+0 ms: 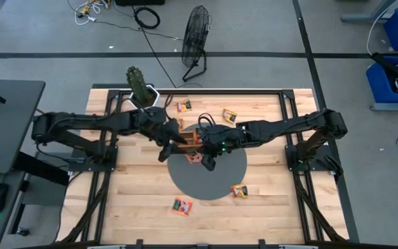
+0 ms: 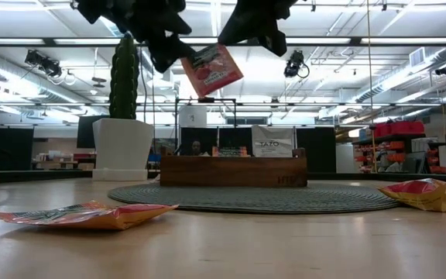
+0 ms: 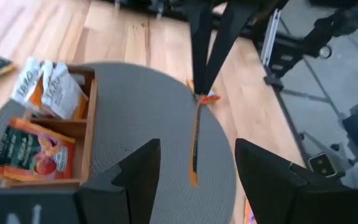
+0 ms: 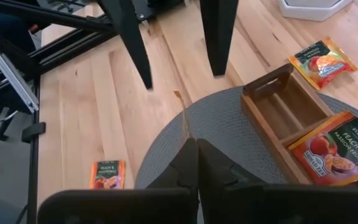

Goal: Pick & Place Tea
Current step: Put the pink tea bag into the middle section of the wooden organizer

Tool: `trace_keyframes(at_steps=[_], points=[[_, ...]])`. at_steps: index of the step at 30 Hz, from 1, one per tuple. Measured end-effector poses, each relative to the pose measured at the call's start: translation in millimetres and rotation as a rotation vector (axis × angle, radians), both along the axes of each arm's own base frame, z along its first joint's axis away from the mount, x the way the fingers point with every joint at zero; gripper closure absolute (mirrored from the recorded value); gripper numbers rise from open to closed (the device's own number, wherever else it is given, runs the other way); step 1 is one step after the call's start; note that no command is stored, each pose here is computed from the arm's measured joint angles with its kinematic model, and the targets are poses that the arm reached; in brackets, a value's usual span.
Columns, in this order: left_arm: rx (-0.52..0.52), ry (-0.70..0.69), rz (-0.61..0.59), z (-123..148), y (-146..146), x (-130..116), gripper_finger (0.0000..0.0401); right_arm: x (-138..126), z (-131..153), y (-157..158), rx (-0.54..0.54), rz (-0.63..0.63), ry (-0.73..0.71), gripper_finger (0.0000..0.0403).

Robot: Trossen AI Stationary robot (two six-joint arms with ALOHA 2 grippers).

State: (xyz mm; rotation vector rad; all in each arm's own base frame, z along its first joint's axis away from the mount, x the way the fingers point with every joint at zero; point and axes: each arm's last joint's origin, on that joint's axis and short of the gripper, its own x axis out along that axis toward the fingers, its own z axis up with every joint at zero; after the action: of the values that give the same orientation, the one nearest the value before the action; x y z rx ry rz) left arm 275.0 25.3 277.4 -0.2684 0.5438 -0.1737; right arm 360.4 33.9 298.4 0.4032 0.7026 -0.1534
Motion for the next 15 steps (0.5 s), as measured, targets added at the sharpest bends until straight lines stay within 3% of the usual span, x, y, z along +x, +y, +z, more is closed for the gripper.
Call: trace_keyframes(at_steps=[10,15], points=[[-0.006,0.037,-0.04,-16.9,-1.1,14.2,0.0192,0.4,0.0,-0.1,0.0,-0.001,-0.003,0.0403],[-0.032,0.01,-0.104,-18.2,-2.6,18.3,0.022,0.8,0.2,-0.1,0.0,-0.001,-0.007,0.0403]])
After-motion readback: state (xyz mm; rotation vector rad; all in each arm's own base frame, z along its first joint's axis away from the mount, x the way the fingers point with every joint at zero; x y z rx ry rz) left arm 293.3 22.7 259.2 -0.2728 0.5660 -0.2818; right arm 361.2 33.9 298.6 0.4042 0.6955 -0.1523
